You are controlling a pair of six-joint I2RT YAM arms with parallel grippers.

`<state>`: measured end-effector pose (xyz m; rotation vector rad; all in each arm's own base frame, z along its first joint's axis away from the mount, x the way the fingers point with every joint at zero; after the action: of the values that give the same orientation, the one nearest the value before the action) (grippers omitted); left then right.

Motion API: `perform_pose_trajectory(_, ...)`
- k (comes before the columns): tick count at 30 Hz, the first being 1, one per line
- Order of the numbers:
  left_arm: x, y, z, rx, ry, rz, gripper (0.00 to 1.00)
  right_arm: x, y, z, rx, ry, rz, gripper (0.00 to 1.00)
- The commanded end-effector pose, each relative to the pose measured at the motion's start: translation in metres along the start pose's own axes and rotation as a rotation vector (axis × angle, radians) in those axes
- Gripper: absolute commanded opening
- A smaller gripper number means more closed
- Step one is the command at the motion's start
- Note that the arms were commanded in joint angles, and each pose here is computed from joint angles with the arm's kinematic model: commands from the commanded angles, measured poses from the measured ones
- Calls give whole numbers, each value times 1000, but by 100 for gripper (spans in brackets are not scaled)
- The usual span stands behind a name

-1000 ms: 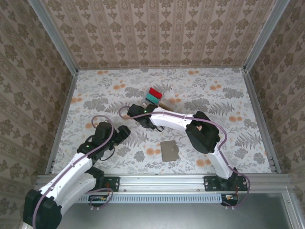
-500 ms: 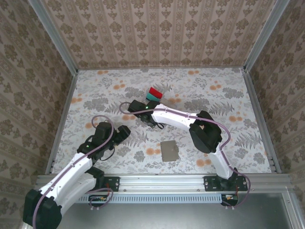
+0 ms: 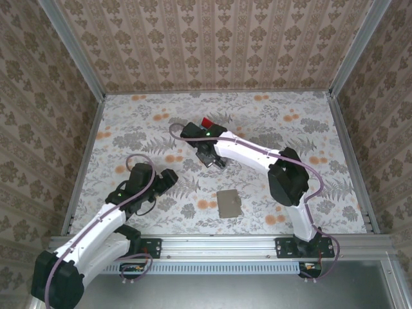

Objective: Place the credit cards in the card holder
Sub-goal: Pick up several credit cards from the storage box.

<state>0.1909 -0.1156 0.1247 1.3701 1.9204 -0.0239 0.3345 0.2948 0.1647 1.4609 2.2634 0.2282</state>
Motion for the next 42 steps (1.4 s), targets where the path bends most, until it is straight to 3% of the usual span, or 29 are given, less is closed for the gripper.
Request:
perform_pose_trajectory(1, -23, 14, -6, -16, -80, 45, 88, -14, 4, -38, -10, 142, 144, 0)
perform_pose_trajectory(7, -53, 23, -6, 4, -201, 106, 85, -27, 2, -66, -32, 457, 408, 0)
perform_pose_trajectory(13, -106, 35, -2, 67, -416, 161, 84, -48, -13, -77, -49, 787, 760, 0)
perform_pose_trajectory(20, -166, 35, 17, 176, -567, 218, 84, -69, -36, -80, -47, 1001, 1005, 0)
perform_pose_trajectory(31, -198, 40, 40, 272, -684, 143, 77, -82, -41, -85, -22, 1152, 1106, 0)
perform_pose_trajectory(42, -214, 45, 34, 299, -780, 91, 45, -78, -39, -80, 20, 1201, 1116, 0)
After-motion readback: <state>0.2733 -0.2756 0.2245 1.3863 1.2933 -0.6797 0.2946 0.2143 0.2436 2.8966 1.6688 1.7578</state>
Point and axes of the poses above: each hand's point on the last joint's axis, 136 mm out from that joint toward the fingers, its own z axis out along the fingers, its own x axis along the line the jaws close on, y = z × x, the point moved 5 cm from there along -z, back along the fingers, and after that the axes turned 8 degrees about z, right-handed, at the moved point
